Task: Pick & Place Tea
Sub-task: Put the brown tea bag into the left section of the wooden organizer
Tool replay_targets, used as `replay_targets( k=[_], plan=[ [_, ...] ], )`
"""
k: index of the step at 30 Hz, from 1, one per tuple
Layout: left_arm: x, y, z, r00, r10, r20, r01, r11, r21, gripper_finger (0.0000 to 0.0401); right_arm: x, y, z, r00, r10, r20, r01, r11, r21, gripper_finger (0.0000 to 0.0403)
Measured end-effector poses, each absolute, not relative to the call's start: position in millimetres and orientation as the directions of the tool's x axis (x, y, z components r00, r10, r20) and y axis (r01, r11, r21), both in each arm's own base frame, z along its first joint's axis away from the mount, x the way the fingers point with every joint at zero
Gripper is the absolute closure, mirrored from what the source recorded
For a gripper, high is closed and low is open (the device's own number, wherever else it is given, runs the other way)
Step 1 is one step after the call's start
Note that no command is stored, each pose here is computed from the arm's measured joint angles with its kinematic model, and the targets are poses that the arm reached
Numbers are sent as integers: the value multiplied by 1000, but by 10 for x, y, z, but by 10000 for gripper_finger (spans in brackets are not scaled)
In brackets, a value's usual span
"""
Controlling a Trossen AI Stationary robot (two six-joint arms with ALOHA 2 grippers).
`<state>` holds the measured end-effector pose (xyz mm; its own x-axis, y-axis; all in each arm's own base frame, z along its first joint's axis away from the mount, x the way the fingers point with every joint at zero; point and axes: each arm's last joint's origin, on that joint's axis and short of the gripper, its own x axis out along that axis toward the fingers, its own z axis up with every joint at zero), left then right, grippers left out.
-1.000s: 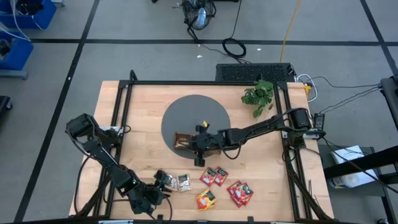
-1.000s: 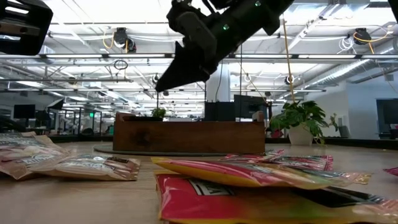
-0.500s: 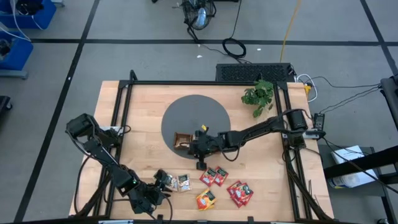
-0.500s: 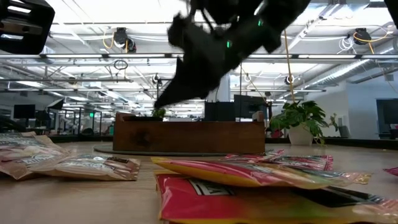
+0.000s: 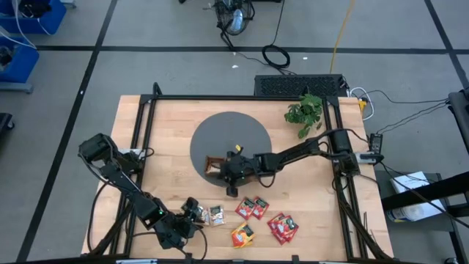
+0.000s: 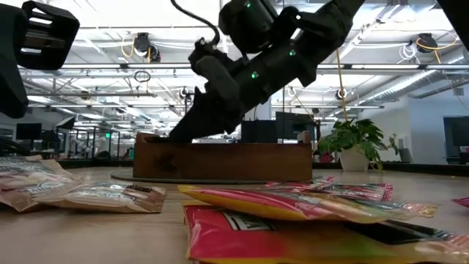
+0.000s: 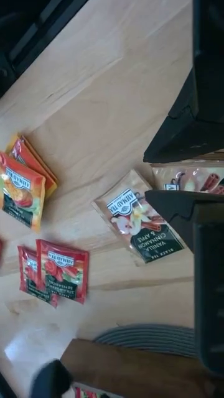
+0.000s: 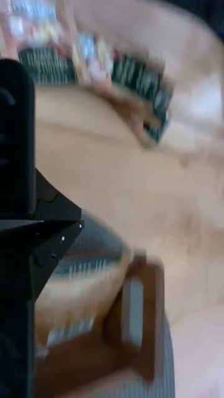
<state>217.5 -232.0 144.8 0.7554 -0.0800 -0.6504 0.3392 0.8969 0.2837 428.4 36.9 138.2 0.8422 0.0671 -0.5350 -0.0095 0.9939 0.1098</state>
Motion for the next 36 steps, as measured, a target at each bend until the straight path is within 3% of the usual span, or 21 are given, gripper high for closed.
replay_targets(
  k=[11,21,28,36],
  plan=[
    [2170,-2319,1444,751,-81,-656,337,901,274,313,4301,-105,1428,854,-52,-518,130,985,115,403],
    [2166,-2322,1439,739,-98,-667,349,902,254,313,4204,-299,1666,816,-253,-519,300,954,7,403],
    [2164,-2320,1437,739,-94,-667,351,899,263,313,4195,-260,1687,817,-248,-522,267,963,-39,403],
    [2353,-2021,1527,813,212,-542,140,833,535,313,4073,-482,1771,748,-320,-581,331,939,-91,403]
  ],
)
